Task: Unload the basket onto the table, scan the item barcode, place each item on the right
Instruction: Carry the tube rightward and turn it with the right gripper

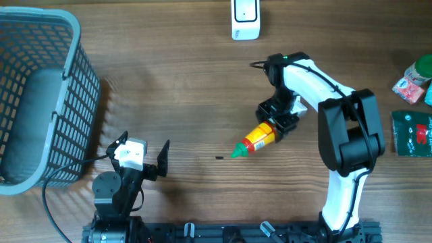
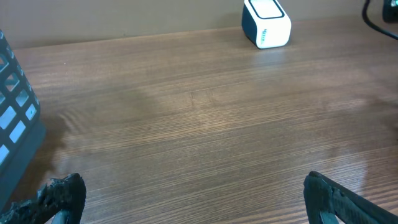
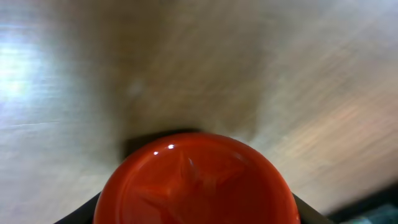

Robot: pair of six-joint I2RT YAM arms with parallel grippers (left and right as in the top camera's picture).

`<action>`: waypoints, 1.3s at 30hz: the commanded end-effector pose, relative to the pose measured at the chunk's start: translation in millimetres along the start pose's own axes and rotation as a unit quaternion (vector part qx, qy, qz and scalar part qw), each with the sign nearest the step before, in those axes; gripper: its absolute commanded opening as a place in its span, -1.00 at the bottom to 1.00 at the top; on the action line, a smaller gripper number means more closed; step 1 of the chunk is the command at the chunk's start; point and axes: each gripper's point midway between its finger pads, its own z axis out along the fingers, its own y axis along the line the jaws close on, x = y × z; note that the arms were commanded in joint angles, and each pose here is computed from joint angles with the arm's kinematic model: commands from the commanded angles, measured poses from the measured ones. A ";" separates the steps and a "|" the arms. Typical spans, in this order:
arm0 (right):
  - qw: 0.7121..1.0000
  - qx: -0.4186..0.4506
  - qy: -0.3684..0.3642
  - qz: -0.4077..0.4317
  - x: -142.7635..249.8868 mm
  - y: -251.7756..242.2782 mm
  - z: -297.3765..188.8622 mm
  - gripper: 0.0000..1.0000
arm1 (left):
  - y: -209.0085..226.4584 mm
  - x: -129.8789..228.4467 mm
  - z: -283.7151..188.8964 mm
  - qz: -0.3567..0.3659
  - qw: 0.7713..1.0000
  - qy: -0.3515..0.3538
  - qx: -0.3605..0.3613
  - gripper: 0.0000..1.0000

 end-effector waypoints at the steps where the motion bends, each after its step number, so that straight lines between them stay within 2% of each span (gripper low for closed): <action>1: 1.000 0.010 0.004 0.014 -5.1 -9.5 -14.0 0.03 | -3.0 2.8 1.0 0.007 1.000 0.002 0.008 1.00; 7: 0.999 0.015 -0.039 0.026 0.2 -45.1 -55.8 0.03 | -3.1 2.8 1.0 0.007 1.000 0.002 0.008 1.00; 10: 0.996 0.019 -0.066 0.059 6.8 -68.7 -77.5 0.04 | -3.1 2.8 1.0 0.007 1.000 0.002 0.008 1.00; 12: 0.993 0.008 -0.074 0.090 18.9 -88.6 -93.9 0.10 | -3.0 2.8 1.0 0.007 1.000 0.002 0.008 1.00; 15: 0.992 -0.029 -0.059 0.105 38.9 -102.2 -106.8 0.05 | -3.0 2.8 1.0 0.007 1.000 0.002 0.008 1.00; 18: 0.983 -0.066 -0.036 0.168 61.6 -109.3 -112.5 0.00 | -3.0 2.8 1.0 0.007 1.000 0.002 0.008 1.00; 20: 0.967 -0.084 -0.038 0.238 74.2 -115.7 -115.2 0.01 | -3.0 2.8 1.0 0.007 1.000 0.002 0.008 1.00; 24: 0.950 -0.101 -0.040 0.294 96.9 -115.2 -115.4 -0.02 | -3.1 2.8 1.0 0.007 1.000 0.002 0.008 1.00; 28: 0.955 -0.124 -0.044 0.267 113.2 -97.2 -111.9 -0.24 | -3.0 2.8 1.0 0.007 1.000 0.002 0.008 1.00; 36: 0.961 -0.132 -0.024 0.241 128.5 -88.8 -110.1 -0.24 | -3.1 2.8 1.0 0.007 1.000 0.002 0.008 1.00; 39: 0.968 -0.145 -0.026 0.205 128.9 -84.7 -113.6 -0.26 | -3.1 2.8 1.0 0.007 1.000 0.002 0.008 1.00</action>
